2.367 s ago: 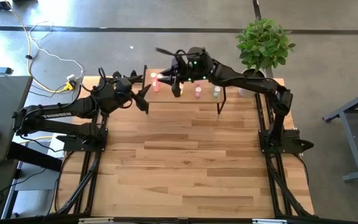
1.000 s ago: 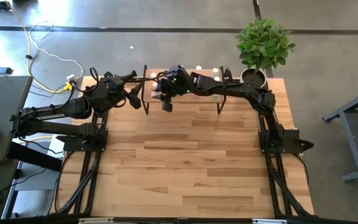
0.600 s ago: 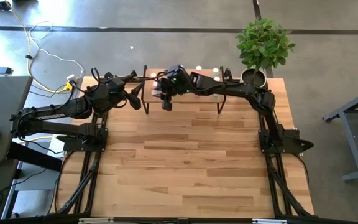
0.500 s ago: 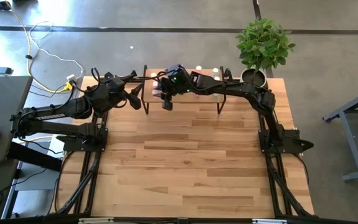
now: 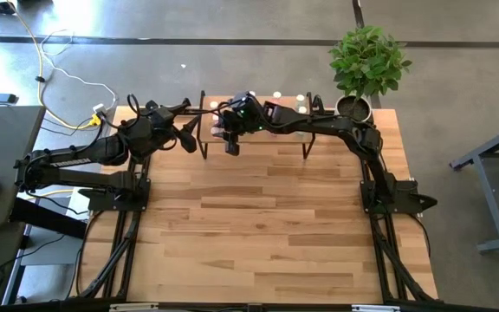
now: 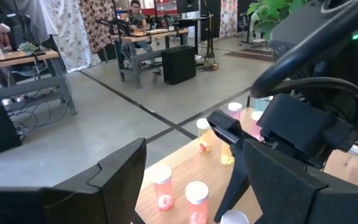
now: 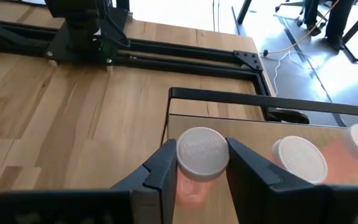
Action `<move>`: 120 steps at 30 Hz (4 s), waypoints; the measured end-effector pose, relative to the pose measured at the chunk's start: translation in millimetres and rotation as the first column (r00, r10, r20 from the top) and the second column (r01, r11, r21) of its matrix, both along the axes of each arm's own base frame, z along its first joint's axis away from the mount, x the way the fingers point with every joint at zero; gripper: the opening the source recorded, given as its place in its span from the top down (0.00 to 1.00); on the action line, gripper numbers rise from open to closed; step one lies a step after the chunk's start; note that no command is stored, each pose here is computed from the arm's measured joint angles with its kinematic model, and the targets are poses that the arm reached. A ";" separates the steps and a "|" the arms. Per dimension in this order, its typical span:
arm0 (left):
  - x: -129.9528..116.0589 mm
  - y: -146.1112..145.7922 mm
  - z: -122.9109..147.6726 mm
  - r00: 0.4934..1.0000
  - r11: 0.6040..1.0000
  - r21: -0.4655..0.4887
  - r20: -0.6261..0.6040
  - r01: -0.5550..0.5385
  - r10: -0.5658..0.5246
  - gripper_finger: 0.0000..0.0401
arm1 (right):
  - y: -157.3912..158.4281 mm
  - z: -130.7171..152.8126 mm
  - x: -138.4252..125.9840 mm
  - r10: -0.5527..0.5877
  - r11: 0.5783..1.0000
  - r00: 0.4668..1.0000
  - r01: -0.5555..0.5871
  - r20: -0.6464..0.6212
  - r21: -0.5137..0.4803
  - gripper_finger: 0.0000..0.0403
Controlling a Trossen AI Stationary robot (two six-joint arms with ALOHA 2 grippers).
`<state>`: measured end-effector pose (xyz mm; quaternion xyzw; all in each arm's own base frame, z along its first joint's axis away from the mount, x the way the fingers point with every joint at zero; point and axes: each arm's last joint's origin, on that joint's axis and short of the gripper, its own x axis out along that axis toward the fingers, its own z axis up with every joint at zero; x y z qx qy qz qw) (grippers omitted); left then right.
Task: Pick and place medicine bottles onto shelf by color
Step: Put the pink pill bottle on the shelf aligned with the pink pill bottles, then adjust the pink pill bottles on the shelf
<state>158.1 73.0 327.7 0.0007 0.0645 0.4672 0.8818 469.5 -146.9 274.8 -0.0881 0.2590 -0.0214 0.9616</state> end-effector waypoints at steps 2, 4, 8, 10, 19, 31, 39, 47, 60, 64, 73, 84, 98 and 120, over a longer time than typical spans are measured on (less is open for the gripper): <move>0.1 0.0 -0.1 1.000 1.000 0.000 -0.001 0.000 0.000 0.36 | 0.0 0.3 0.2 0.000 1.000 1.000 0.000 0.002 -0.008 0.75; 0.1 0.0 -0.1 1.000 1.000 0.000 -0.001 0.000 0.000 0.36 | -0.4 0.3 0.1 -0.004 1.000 1.000 0.004 0.002 -0.011 0.75; 0.1 0.0 -0.1 1.000 1.000 0.000 -0.001 0.000 0.000 0.36 | -3.5 0.3 -0.8 -0.021 1.000 1.000 0.021 0.001 -0.008 0.75; 0.1 0.0 -0.2 1.000 1.000 0.000 -0.002 0.000 0.000 0.36 | -3.9 0.2 -0.8 -0.028 1.000 1.000 0.028 0.001 -0.012 0.75; -0.1 0.0 -1.2 1.000 1.000 -0.004 -0.013 0.000 0.000 0.36 | -4.7 -0.1 -1.0 -0.049 0.999 0.999 0.049 -0.004 -0.024 0.75; -0.1 0.0 -1.5 1.000 1.000 -0.005 -0.015 0.000 0.000 0.36 | -4.9 -3.4 -0.7 -0.054 0.998 0.998 0.054 -0.019 -0.016 0.65; -0.1 0.0 -1.5 1.000 1.000 -0.005 -0.015 0.000 0.000 0.36 | -5.3 -2.8 -0.7 -0.076 0.997 0.997 0.076 -0.015 -0.008 0.65; -0.1 0.0 -1.4 1.000 1.000 -0.005 -0.015 0.000 0.000 0.36 | -5.5 -2.0 -0.7 -0.078 0.997 0.997 0.078 -0.011 -0.014 0.65; -0.3 -0.1 -2.7 1.000 1.000 -0.010 -0.028 0.000 -0.001 0.36 | -5.3 -0.2 -0.4 -0.080 0.997 0.997 0.080 0.002 -0.012 0.65; -0.6 -0.2 -4.4 0.999 1.000 -0.016 -0.046 0.001 -0.001 0.36 | -5.3 0.0 -0.5 -0.080 0.997 0.997 0.080 0.003 -0.013 0.65; -0.6 -0.2 -4.5 0.999 1.000 -0.016 -0.047 0.000 -0.001 0.36 | -5.3 3.2 0.7 -0.074 0.997 0.997 0.075 0.034 -0.017 0.65; -0.6 -0.2 -4.5 0.999 1.000 -0.016 -0.047 0.000 -0.001 0.36 | -2.5 17.9 -3.6 -0.066 0.998 0.996 0.067 0.057 -0.020 0.65; -0.7 -0.1 -4.4 0.998 1.000 -0.002 -0.068 0.003 -0.004 0.36 | -2.6 62.3 -10.2 -0.108 0.994 0.993 0.107 0.047 0.022 0.65; -38.7 -16.3 14.6 0.987 0.985 0.065 0.006 0.160 -0.161 0.36 | -34.1 132.3 -32.2 -0.387 0.922 0.893 0.379 0.229 0.080 0.65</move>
